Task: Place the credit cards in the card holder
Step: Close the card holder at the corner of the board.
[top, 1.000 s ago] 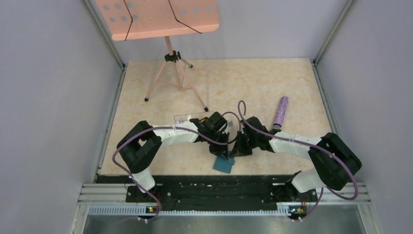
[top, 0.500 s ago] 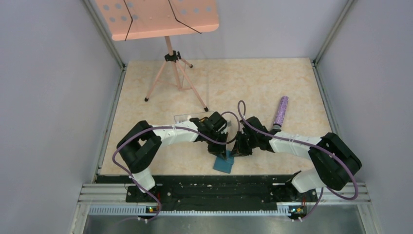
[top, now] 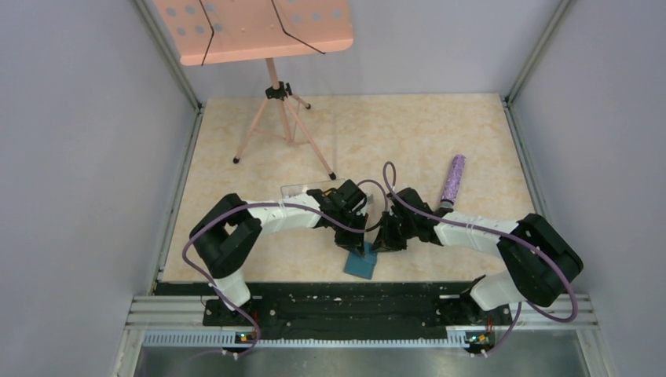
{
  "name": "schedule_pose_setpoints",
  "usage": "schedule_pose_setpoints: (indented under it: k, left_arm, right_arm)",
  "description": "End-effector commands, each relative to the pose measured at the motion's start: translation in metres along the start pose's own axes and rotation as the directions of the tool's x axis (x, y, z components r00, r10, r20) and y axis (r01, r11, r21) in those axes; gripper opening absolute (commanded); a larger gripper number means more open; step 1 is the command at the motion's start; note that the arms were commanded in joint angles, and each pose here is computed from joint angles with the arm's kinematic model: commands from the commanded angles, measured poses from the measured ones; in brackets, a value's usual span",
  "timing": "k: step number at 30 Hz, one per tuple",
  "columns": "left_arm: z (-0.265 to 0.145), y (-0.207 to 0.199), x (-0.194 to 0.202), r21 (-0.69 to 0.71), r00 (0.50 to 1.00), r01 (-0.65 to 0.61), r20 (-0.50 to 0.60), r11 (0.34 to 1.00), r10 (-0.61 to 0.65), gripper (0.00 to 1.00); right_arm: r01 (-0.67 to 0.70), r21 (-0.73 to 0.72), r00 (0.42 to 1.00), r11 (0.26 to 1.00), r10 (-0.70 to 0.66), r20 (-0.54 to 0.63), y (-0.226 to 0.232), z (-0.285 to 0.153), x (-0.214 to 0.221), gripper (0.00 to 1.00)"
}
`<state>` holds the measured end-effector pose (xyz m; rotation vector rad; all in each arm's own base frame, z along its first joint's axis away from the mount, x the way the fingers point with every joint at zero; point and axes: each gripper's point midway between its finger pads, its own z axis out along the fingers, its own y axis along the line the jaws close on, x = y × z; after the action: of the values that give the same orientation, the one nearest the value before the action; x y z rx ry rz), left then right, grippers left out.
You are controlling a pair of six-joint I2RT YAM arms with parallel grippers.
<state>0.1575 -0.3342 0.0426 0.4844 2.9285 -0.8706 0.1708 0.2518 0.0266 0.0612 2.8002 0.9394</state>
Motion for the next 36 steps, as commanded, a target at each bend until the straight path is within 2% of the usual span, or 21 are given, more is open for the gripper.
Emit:
schedule_pose_setpoints:
  k: [1, 18, 29, 36]
  left_arm:
    - [0.004, 0.009, -0.008, -0.037, 1.0, -0.021, 0.023, 0.999, 0.022, 0.0]
    - [0.009, 0.023, -0.006, -0.094, 1.0, -0.027, 0.01, 0.995, 0.028, 0.0]
    - [0.014, 0.028, 0.001, -0.1, 1.0, -0.024, -0.01, 0.995, 0.023, 0.0]
    - [0.012, 0.032, 0.004, -0.119, 1.0, -0.03, -0.011, 0.992, 0.029, 0.0]
  right_arm:
    - [0.031, 0.019, 1.0, 0.999, -0.031, -0.001, -0.004, -0.003, -0.001, 0.0]
    - [0.12, -0.158, 0.993, 0.98, -0.117, 0.03, 0.033, -0.024, 0.004, 0.0]
    - [0.111, -0.098, 0.992, 0.989, -0.116, -0.057, 0.025, 0.005, 0.026, 0.0]
    - [0.094, 0.055, 0.993, 0.994, -0.089, -0.081, -0.002, 0.015, 0.03, 0.0]
